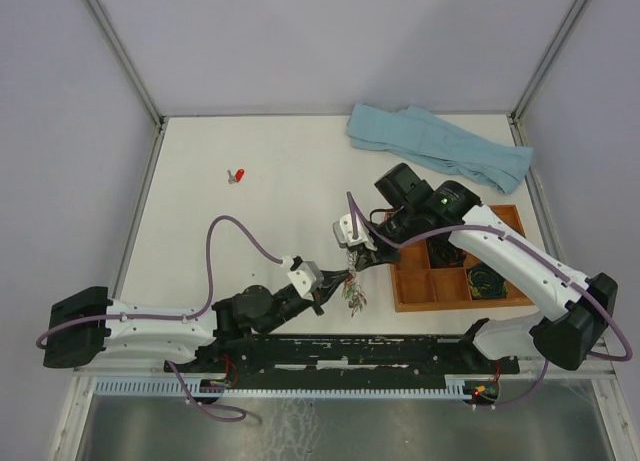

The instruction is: Remove the keys from the keyring

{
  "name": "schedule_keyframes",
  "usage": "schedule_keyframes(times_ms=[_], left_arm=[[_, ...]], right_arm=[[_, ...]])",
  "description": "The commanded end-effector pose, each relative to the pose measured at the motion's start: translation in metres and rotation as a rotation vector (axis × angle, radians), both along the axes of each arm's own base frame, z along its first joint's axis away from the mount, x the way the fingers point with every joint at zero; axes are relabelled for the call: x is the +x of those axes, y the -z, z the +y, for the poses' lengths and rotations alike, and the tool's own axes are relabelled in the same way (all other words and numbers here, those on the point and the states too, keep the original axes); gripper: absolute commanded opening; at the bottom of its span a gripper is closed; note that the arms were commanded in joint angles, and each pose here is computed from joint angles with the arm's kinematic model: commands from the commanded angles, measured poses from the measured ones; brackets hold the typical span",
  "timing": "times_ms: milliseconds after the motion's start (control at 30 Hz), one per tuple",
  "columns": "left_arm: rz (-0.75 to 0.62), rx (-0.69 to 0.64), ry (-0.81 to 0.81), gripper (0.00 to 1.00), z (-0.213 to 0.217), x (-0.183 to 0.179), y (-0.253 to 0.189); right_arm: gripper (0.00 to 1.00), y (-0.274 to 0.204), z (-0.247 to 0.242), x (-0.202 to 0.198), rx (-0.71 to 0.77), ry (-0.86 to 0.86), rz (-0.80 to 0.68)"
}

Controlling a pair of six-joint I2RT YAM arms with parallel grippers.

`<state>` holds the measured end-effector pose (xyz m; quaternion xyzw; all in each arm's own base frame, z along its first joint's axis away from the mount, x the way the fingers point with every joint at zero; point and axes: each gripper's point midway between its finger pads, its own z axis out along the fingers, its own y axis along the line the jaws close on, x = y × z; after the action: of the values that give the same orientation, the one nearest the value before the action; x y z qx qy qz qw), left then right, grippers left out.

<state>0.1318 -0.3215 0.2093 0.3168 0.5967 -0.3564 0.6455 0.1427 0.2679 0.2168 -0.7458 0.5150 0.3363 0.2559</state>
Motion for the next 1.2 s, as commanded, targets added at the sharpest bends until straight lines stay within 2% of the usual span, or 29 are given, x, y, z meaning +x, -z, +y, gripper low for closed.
schedule_keyframes(times_ms=[0,267,1033,1167], left_arm=[[-0.055,0.004,-0.065,0.03,0.008,0.010,-0.009],[-0.098,0.029,-0.110,0.03,0.016,0.017,-0.012],[-0.264,0.111,-0.148,0.03,0.036,0.022,-0.023],[-0.343,0.180,-0.130,0.03,0.035,0.021,-0.020]], right_arm=[[0.01,-0.009,0.011,0.005,0.045,0.036,0.008],[0.01,-0.004,0.017,0.013,0.037,0.103,0.050],[0.01,-0.007,0.026,0.012,0.083,0.124,0.127],[0.01,-0.005,0.027,0.010,0.085,0.114,0.146]])
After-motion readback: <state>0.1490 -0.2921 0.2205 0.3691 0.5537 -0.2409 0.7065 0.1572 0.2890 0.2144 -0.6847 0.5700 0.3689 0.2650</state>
